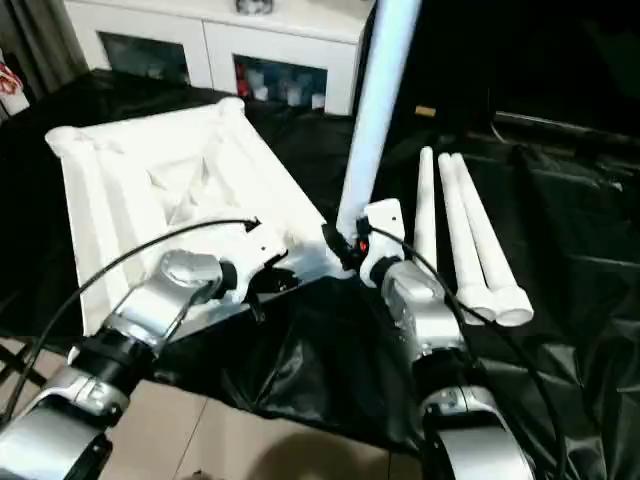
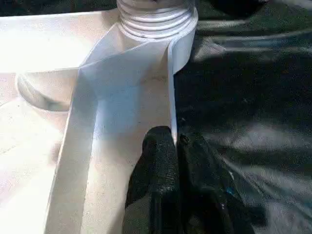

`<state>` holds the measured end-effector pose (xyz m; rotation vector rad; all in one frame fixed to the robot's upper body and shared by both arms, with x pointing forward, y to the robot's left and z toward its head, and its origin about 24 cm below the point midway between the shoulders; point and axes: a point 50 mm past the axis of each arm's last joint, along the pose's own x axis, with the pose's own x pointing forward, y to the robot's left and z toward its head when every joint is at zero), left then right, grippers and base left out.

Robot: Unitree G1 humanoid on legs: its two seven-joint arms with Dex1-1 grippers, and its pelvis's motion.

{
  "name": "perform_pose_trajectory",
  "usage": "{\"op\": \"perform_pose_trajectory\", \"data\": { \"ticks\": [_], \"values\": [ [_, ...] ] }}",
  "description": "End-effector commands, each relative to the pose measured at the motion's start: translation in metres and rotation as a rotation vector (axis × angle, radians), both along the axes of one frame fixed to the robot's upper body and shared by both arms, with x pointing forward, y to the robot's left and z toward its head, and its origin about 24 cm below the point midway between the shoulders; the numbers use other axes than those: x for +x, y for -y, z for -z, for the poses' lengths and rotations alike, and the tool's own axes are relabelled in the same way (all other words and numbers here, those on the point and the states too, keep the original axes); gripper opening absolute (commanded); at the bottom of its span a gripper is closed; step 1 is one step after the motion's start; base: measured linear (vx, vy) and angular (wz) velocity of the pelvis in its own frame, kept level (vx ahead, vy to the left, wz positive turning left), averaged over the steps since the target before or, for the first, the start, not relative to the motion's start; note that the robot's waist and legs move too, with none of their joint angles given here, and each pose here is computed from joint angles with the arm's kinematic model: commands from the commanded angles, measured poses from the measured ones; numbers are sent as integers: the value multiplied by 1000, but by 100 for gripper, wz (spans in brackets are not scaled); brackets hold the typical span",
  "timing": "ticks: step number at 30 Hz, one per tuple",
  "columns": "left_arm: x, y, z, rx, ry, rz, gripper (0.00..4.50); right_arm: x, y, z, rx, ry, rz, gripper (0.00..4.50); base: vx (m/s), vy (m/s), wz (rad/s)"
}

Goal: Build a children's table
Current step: Insert table leg to table base

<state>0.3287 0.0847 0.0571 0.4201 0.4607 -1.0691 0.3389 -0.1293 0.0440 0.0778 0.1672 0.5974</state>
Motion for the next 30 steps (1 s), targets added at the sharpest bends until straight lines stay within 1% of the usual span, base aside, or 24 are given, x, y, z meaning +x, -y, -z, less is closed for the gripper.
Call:
{"op": "perform_pose_trajectory", "data": {
  "ticks": [1,2,6,7,8,9,10,11,12,15,16,18,20,25,26,27,28,30],
  "values": [
    [-3,24,-25,-96,94,141,0,-18,-24,20,11,-110,-192,299,0,0,0],
    [-6,21,-25,-100,79,185,0,-22,-20,15,7,-90,-267,299,0,0,0],
    [-7,19,-24,-102,71,202,0,-24,-18,14,1,-84,-297,299,0,0,0],
    [-9,16,-24,-97,73,237,0,-27,-14,13,-27,-79,-335,299,0,0,0],
    [-9,16,-24,-97,73,237,0,-27,-14,13,-27,-79,-335,299,0,0,0],
    [-10,12,-22,-86,69,276,0,-31,-8,13,-64,-75,-387,299,0,0,0],
    [-13,5,-20,-72,46,333,0,-38,0,11,-101,-78,-467,299,0,0,0],
    [-15,3,-19,-70,29,363,0,-42,3,10,-112,-81,-503,299,0,0,0],
    [-17,1,-18,-71,14,388,0,-44,5,10,-116,-84,-528,299,0,0,0],
    [-18,0,-18,-69,2,402,0,-47,6,9,-120,-89,-547,299,0,0,0],
    [-21,-2,-16,-52,-17,429,0,-52,8,11,-166,-97,-600,299,0,0,0],
    [-21,-2,-16,-52,-17,429,0,-52,8,11,-166,-97,-600,299,0,0,0],
    [-25,-2,-14,-46,-35,463,0,-59,9,13,-217,-107,-655,299,0,0,0],
    [-25,-2,-13,-45,-37,471,0,-61,9,13,-223,-117,-668,299,0,0,0],
    [-25,-3,-13,-44,-37,477,0,-63,9,13,-226,-122,-676,286,0,0,0],
    [-24,-4,-13,-40,-36,478,0,-64,9,13,-227,-127,-683,286,0,0,0],
    [-24,-5,-13,-38,-34,476,0,-65,9,13,-226,-130,-686,265,0,0,0],
    [-21,-7,-13,-33,-28,462,0,-67,9,14,-209,-145,-690,260,0,0,0]
  ]
}}
